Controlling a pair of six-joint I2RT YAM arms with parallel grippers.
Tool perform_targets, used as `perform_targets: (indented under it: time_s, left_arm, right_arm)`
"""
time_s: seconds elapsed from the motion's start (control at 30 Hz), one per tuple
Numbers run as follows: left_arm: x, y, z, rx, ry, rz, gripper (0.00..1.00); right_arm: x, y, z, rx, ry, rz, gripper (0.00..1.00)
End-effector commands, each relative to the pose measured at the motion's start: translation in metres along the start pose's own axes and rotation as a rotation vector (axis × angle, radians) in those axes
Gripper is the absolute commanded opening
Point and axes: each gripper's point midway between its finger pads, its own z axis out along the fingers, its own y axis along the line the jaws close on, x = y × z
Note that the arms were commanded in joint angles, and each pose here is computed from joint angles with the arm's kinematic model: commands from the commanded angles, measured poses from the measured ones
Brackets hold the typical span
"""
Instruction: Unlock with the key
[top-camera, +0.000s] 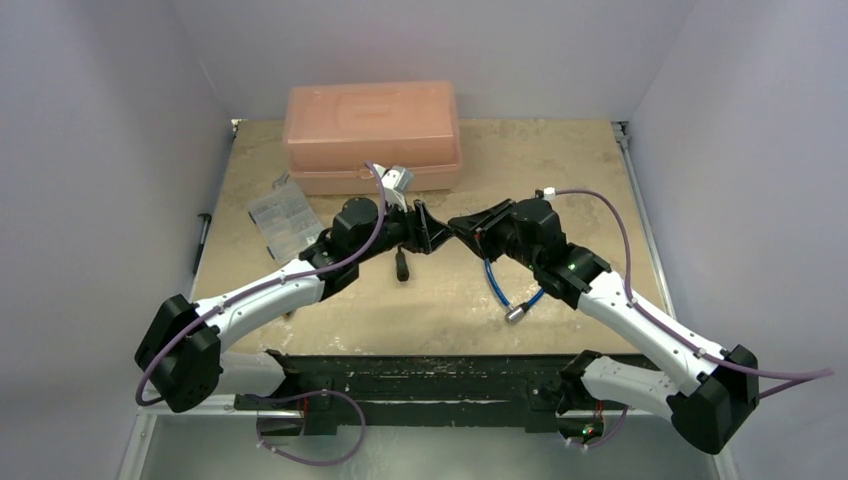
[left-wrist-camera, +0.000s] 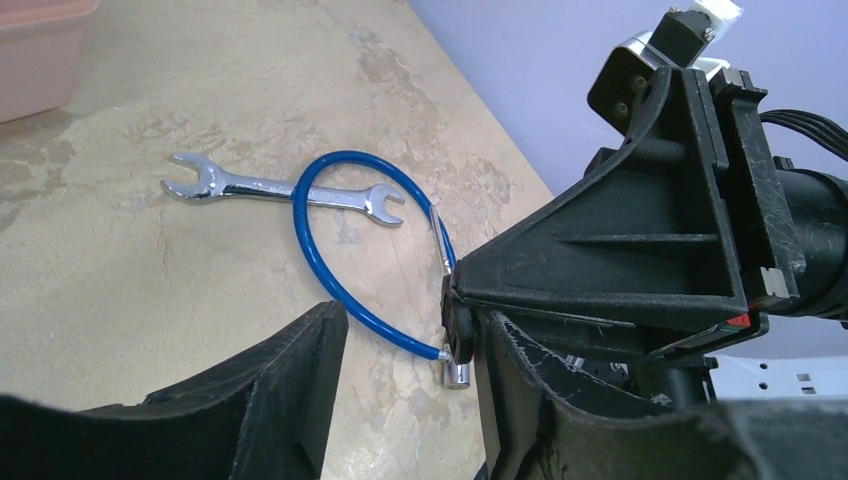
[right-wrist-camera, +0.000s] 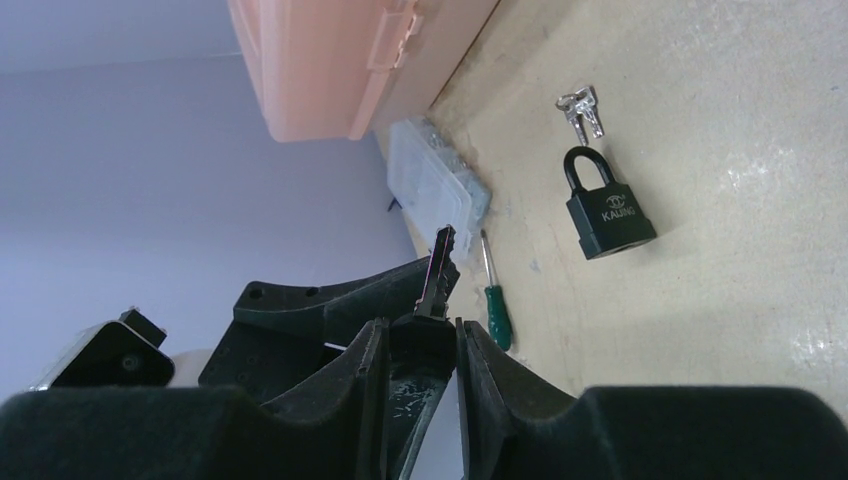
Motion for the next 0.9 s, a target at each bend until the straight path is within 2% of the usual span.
perform_targets:
  time_s: [0.0, 0.17, 0.3, 0.37, 0.43, 0.57, 0.63, 0.87]
  left_arm:
    - [-0.029, -0.019, 0.004, 0.050, -0.088, 0.049, 0.50]
    - [-0.033, -0.019, 0.006, 0.046, -0.103, 0.049, 0.45]
    - [-0.033, -0.017, 0.010, 0.042, -0.103, 0.049, 0.34]
    - [-0.032, -0.016, 0.013, 0.040, -0.098, 0.046, 0.22]
    - [-0.033, -0.017, 0.015, 0.039, -0.099, 0.042, 0.01]
    - [-0.034, -0.012, 0.016, 0.009, -0.105, 0.032, 0.00]
    - [-0.034, -0.010, 0.013, -0.001, -0.107, 0.035, 0.00]
    - [-0.032, -0.003, 0.000, -0.058, -0.087, 0.062, 0.00]
  right_arm:
    - [0.005, 0.012, -0.001, -0.047, 0.023, 0.021, 0.15]
    - [0.008, 0.012, 0.000, -0.048, 0.039, 0.020, 0.15]
    - [0.009, 0.011, 0.001, -0.050, 0.049, 0.021, 0.14]
    - [0.010, 0.010, 0.001, -0.048, 0.051, 0.023, 0.14]
    - [0.010, 0.009, 0.001, -0.047, 0.052, 0.023, 0.14]
    - [0.011, 0.006, 0.002, -0.042, 0.057, 0.022, 0.15]
    - [0.011, 0.005, 0.002, -0.042, 0.055, 0.018, 0.24]
    - [0.006, 0.007, -0.001, -0.056, 0.031, -0.043, 0.78]
